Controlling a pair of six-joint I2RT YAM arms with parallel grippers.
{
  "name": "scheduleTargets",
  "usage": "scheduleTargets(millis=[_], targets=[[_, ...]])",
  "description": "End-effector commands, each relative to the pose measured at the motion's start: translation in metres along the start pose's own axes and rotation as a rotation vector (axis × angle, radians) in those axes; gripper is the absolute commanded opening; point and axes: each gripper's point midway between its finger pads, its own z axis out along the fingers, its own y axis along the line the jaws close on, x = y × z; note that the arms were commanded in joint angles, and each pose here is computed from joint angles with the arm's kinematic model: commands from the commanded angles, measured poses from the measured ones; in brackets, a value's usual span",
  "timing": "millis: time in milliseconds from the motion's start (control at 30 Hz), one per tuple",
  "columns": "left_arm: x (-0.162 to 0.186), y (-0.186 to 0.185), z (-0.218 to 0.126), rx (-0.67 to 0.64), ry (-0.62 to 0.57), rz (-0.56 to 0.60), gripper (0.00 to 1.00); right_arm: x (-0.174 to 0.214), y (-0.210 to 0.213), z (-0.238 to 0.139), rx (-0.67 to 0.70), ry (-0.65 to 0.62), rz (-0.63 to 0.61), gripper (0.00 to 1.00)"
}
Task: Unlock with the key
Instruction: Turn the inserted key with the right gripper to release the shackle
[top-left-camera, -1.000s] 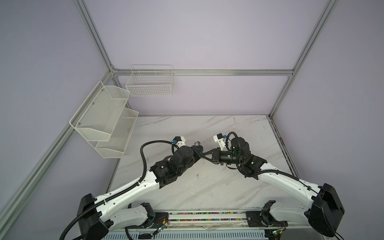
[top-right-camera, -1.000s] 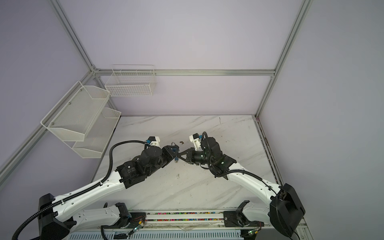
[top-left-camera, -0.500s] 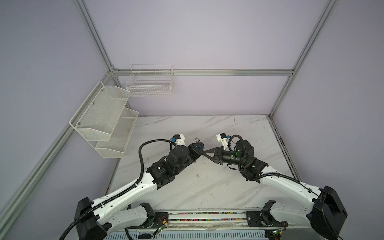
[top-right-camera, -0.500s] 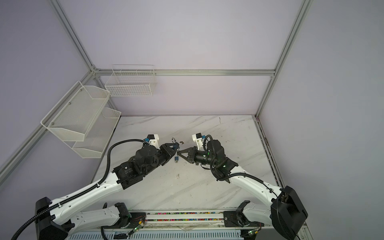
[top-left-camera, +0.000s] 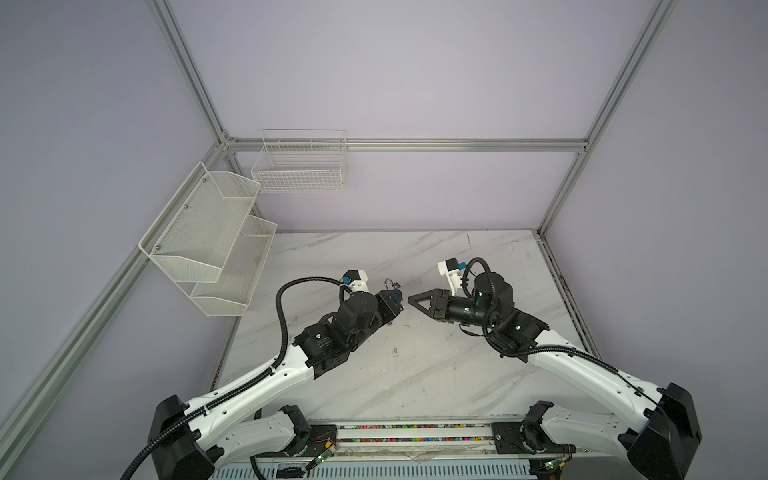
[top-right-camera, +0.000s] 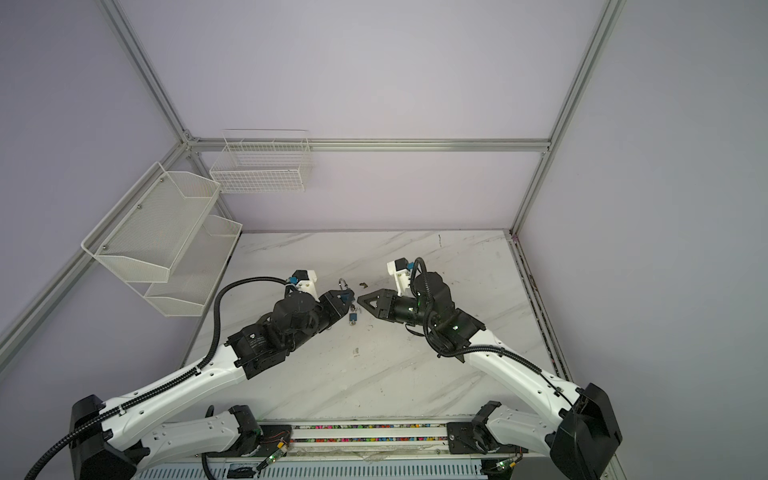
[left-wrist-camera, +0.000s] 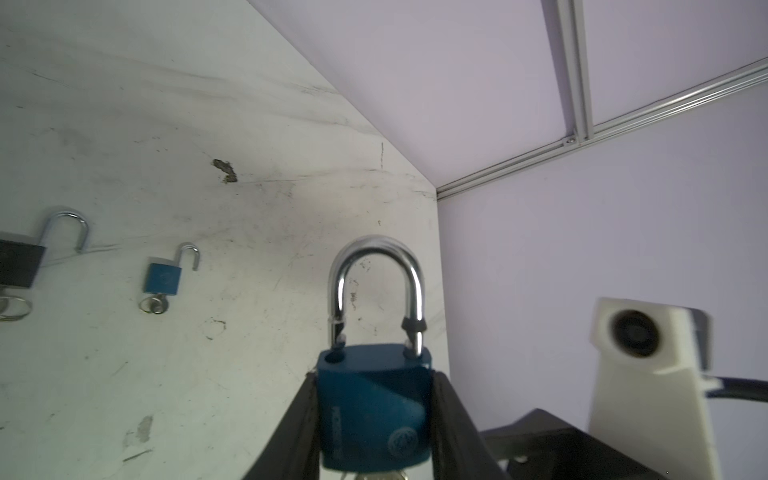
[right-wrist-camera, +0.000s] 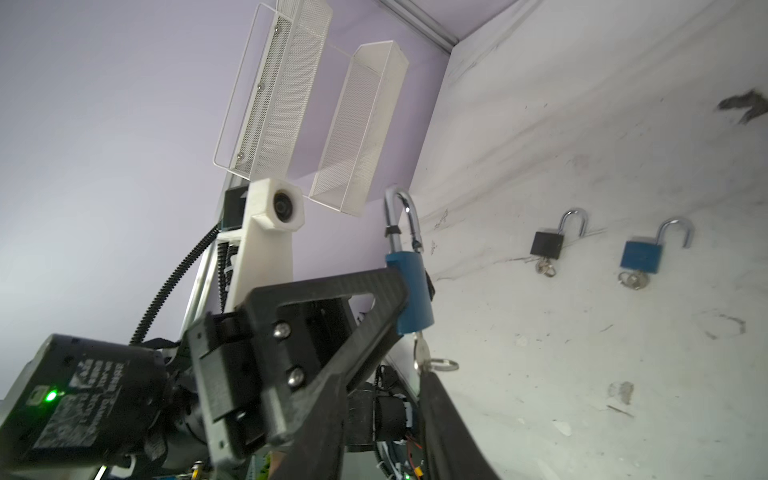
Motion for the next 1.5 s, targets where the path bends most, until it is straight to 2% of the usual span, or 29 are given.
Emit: scheduleTargets(millis=[0, 167, 267, 433, 800, 900, 1033, 1167, 1300, 1467], targets=[[-0.036, -0.026, -0.016, 0.062, -0.136, 0.144, 0.0, -0.011, -0.026, -0.017, 0.229, -0.033, -0.147, 0.4], [-0.023, -0.014, -0.01, 0.136, -0.188, 0.386, 0.0, -0.023, -0.045, -0.019, 0.44, 0.057, -0.312, 0.46], [-0.012, -0.009, -0.002, 0.173, -0.211, 0.543, 0.0, -0.033, -0.036, -0.016, 0.452, 0.066, -0.361, 0.49], [0.002, -0.016, 0.014, 0.218, -0.201, 0.73, 0.0, -0.043, -0.031, -0.001, 0.493, 0.091, -0.406, 0.53], [0.013, -0.026, 0.025, 0.298, -0.248, 0.853, 0.0, -0.055, -0.046, 0.041, 0.643, 0.162, -0.467, 0.59], [0.016, -0.024, 0.024, 0.306, -0.247, 0.868, 0.0, -0.066, -0.053, 0.036, 0.73, 0.142, -0.477, 0.6], [0.017, -0.019, 0.023, 0.304, -0.26, 0.902, 0.0, -0.066, -0.067, 0.031, 0.826, 0.176, -0.481, 0.61], [0.019, -0.018, 0.022, 0.305, -0.265, 0.933, 0.0, -0.065, -0.07, 0.03, 0.854, 0.213, -0.477, 0.6], [0.017, -0.016, 0.018, 0.308, -0.288, 0.948, 0.0, -0.052, -0.081, 0.028, 0.883, 0.309, -0.481, 0.61], [0.017, -0.015, 0.015, 0.318, -0.308, 0.964, 0.0, -0.05, -0.082, 0.023, 0.898, 0.331, -0.49, 0.61]])
